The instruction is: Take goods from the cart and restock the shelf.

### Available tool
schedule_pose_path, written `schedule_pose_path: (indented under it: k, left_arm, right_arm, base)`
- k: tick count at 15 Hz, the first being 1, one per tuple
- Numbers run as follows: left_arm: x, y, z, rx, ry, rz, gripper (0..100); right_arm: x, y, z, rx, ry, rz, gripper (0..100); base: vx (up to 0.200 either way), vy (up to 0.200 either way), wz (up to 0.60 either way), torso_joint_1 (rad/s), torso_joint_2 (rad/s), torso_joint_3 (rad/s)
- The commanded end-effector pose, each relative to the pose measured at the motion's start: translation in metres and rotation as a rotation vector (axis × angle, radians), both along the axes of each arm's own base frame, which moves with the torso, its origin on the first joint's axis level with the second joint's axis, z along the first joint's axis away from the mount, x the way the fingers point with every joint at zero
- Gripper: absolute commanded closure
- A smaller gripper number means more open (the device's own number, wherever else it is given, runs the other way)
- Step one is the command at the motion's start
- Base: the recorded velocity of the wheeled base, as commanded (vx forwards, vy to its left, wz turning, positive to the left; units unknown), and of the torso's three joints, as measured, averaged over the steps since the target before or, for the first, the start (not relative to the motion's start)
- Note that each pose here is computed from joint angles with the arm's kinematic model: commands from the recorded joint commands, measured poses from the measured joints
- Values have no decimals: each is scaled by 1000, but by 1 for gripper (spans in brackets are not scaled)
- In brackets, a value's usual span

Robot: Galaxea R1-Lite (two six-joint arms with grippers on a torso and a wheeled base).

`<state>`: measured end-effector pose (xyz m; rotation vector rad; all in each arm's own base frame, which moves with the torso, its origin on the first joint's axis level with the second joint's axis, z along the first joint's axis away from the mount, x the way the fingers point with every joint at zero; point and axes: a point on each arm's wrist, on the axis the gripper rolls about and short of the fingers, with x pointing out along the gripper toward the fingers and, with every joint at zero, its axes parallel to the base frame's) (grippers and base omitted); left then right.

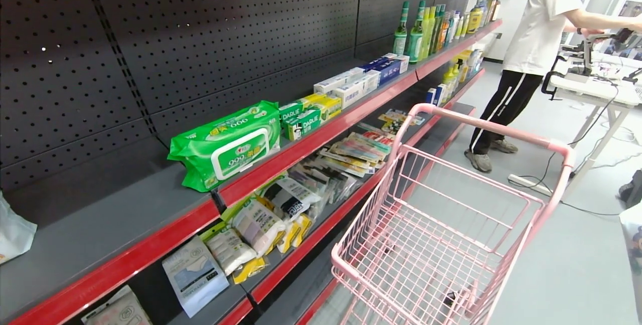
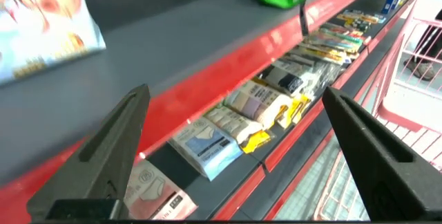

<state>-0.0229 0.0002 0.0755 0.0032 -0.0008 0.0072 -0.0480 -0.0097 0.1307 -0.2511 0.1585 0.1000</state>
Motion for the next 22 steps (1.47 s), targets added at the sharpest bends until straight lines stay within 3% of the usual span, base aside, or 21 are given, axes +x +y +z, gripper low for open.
schedule_pose_path:
  k: [1,22]
  left_arm:
    - [0,0,0,0,1,0,0]
    - [0,0,0,-2,1,0,0]
  right_arm:
    - [1,0,0,-1,3,0,100]
    - [6,1,-13,-10,56,-3,100]
  base:
    - [0,0,0,232,-549,-325]
    - [0,0,0,160,-352,-197]
